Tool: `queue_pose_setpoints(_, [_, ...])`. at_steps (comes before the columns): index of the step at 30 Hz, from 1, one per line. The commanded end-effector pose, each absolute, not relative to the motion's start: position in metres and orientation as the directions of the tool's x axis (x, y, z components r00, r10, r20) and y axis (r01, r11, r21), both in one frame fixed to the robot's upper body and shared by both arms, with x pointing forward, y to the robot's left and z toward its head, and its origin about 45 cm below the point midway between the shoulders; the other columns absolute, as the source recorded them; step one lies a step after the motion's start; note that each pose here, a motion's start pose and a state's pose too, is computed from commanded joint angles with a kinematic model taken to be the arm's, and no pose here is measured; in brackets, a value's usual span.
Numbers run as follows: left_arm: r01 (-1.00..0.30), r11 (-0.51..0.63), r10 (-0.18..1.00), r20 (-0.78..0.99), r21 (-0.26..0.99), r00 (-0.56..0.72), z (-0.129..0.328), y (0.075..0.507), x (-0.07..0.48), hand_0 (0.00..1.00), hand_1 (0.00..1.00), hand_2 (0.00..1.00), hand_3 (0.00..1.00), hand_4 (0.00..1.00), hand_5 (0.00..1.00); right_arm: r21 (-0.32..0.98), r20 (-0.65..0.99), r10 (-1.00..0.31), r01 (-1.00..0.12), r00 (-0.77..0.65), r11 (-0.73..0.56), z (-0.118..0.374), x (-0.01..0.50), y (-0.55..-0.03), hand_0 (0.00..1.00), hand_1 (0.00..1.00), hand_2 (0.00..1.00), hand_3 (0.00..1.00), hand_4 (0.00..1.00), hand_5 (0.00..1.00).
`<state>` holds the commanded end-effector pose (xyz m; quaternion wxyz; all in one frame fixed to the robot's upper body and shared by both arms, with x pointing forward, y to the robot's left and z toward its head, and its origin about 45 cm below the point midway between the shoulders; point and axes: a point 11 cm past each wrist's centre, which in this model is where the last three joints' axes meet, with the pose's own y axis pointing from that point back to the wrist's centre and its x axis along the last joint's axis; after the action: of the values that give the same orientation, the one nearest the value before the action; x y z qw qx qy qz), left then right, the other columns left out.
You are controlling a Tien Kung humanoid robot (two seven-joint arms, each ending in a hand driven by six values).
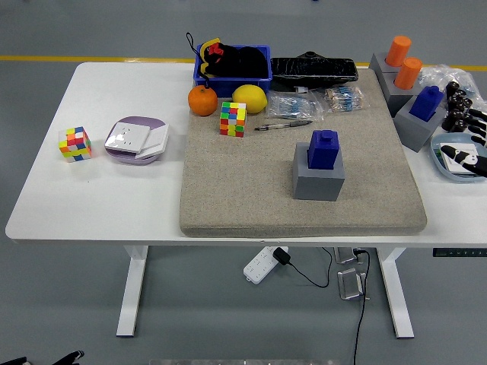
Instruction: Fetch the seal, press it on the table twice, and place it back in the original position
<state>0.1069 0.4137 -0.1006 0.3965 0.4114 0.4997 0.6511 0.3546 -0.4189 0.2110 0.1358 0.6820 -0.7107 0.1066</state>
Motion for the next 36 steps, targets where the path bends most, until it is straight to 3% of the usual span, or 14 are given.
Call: queue_pose_setpoints(36, [-0.103,-0.187,0.927,0.141,0.977,-0.347,-0.1006,0.4142,0.1061,0.813,0.786,0.762,0.800,0.684,0.431,0.046,0.342,-0.939,-0.998,-0.025,0.044,0.2086,0.3538,-0.4182,0.904,0.875,0.846,0.858,0.998,0.215])
